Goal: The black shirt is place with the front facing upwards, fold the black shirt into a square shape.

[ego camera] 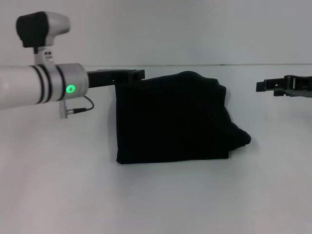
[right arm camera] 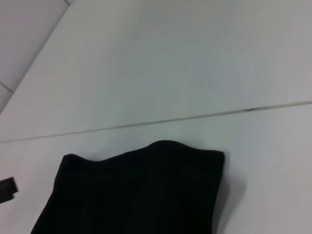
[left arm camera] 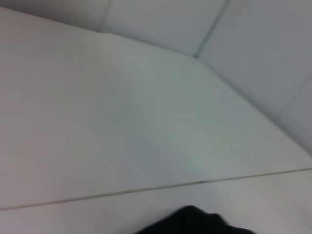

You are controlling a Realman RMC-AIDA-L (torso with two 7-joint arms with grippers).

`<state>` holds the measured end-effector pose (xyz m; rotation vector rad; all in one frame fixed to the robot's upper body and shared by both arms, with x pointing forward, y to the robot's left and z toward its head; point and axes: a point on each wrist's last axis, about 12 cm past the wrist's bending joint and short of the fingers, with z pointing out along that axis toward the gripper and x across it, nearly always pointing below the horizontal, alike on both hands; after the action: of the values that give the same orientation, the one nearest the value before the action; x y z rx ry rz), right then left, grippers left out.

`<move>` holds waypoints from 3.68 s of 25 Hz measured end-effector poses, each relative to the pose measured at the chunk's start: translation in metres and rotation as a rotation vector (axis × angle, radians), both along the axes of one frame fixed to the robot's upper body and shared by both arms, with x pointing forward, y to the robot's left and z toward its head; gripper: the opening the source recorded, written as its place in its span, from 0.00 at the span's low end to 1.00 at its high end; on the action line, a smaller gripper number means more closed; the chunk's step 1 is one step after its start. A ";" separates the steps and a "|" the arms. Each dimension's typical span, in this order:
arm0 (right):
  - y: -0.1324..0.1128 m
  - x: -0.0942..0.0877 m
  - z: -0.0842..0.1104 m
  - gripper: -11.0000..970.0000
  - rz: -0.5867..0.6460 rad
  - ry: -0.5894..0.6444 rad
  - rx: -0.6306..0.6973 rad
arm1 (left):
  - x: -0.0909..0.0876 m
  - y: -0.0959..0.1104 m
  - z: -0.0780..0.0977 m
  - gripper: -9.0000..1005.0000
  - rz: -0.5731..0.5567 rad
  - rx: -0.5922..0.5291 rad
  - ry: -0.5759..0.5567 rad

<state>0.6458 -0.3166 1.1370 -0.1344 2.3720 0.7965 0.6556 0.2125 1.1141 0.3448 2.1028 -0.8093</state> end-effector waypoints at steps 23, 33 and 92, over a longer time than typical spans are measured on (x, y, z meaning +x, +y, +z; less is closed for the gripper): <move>0.003 -0.118 -0.028 0.78 0.432 -0.600 0.323 | -0.147 0.089 0.021 0.89 -0.526 -0.373 -0.310; -0.008 -0.123 -0.017 0.96 0.455 -0.516 0.248 | -0.136 0.083 0.021 0.89 -0.620 -0.241 -0.296; -0.003 -0.074 0.009 0.96 0.379 -0.266 -0.044 | -0.078 0.041 0.015 0.89 -0.578 0.034 -0.109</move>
<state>0.5715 -0.3199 1.1464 -0.6819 2.1362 0.8391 0.5780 0.2532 1.1294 1.0221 1.9318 -1.0520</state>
